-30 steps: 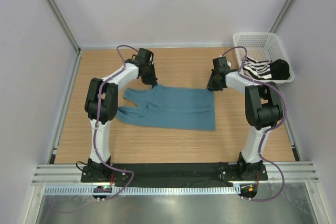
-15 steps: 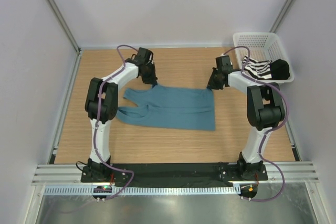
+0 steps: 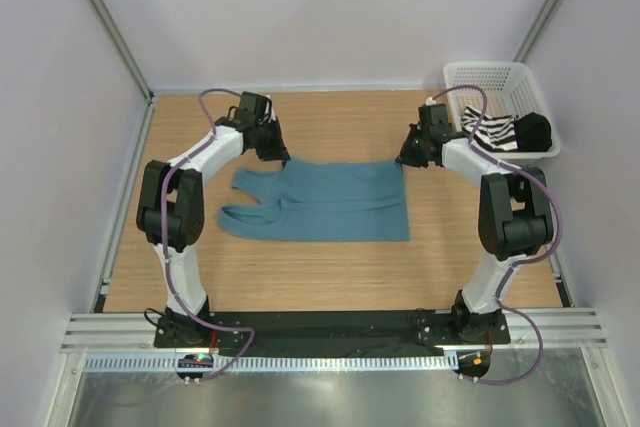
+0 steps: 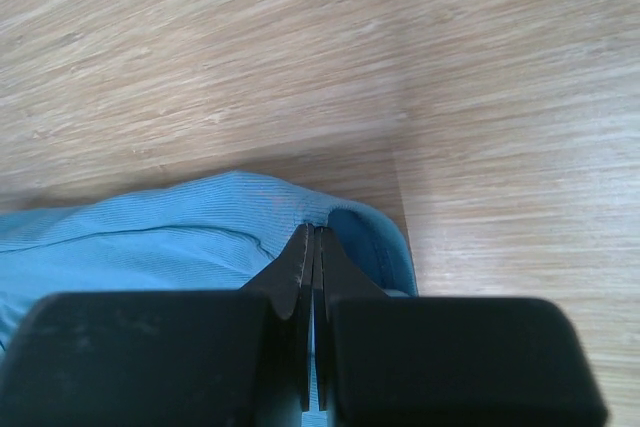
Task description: Fold and stack the tank tops
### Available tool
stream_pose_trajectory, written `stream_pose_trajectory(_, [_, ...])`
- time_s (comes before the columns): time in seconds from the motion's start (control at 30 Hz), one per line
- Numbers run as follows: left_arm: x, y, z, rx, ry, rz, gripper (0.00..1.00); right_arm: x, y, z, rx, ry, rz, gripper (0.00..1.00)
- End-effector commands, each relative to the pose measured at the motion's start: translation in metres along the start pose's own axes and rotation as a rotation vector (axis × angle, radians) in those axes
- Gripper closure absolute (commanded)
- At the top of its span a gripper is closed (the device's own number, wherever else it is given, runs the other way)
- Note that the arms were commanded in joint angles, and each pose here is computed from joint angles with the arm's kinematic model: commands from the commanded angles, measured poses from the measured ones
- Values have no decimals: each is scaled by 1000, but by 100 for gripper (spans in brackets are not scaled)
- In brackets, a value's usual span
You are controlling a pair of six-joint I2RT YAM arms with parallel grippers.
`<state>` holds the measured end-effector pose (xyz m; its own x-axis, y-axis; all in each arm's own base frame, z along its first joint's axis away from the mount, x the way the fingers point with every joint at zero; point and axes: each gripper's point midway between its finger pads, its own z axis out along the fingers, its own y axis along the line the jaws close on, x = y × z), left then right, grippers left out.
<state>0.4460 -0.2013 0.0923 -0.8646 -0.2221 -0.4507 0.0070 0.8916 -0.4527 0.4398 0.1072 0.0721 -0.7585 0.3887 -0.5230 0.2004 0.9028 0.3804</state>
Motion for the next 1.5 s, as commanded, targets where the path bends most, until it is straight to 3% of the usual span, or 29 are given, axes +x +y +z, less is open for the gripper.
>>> stream_pose_trajectory(0.0, [-12, -9, -18, 49, -68, -3, 100, -23, 7, -23, -34, -84, 16, 99])
stream_pose_trajectory(0.7, [18, -11, -58, 99, -132, 8, 100, 15, -4, -46, -62, -40, 19, 99])
stream_pose_trajectory(1.13, [69, -1, -73, 44, -115, 50, 100, 37, -6, -76, -95, -32, 23, 99])
stream_pose_trajectory(1.47, [114, 13, -80, 8, -89, 53, 100, 96, -36, -77, -66, 45, 61, 99])
